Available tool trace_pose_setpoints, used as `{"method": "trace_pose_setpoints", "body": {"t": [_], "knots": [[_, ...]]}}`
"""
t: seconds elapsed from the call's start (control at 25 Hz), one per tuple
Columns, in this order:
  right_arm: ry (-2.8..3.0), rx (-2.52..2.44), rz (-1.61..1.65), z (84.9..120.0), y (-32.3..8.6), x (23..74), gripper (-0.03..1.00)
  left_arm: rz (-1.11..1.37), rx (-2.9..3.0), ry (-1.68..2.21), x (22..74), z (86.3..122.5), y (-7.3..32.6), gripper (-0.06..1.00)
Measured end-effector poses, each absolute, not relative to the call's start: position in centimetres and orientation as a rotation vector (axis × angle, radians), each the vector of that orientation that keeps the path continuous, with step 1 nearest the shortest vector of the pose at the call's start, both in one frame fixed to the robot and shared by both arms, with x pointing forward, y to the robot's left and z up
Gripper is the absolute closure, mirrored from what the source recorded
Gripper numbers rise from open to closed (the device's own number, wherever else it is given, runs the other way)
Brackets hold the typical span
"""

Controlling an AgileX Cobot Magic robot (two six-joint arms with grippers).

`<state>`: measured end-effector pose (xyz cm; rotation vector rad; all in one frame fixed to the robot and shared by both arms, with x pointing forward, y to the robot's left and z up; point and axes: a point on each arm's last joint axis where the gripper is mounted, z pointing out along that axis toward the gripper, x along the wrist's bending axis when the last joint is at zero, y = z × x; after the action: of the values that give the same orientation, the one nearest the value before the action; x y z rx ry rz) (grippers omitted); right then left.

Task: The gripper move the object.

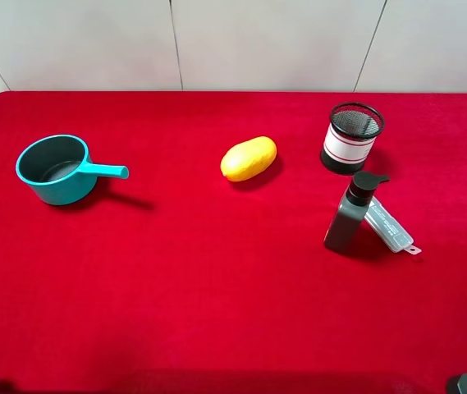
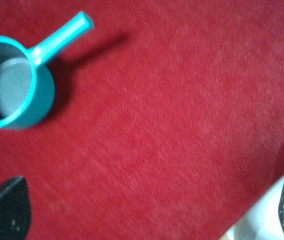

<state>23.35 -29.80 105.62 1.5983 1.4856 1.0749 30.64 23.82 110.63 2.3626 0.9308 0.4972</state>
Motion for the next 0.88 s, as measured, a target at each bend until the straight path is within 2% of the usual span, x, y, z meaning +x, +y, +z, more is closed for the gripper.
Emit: {"method": "trace_pose_setpoints", "body": {"t": [0.36,0.56,0.88], "knots": [[1.486,1.598,1.075,105.6,-29.8,23.3,0.27,0.419,2.229,1.224,29.1,106.2,26.8,-0.05],[1.486,1.598,1.075,105.6,-29.8,23.3,0.27,0.545,2.060,1.227,27.4,104.7,28.5,-0.05],[1.486,1.598,1.075,105.6,-29.8,23.3,0.27,0.779,1.808,1.199,23.6,105.0,29.7,-0.05]]}}
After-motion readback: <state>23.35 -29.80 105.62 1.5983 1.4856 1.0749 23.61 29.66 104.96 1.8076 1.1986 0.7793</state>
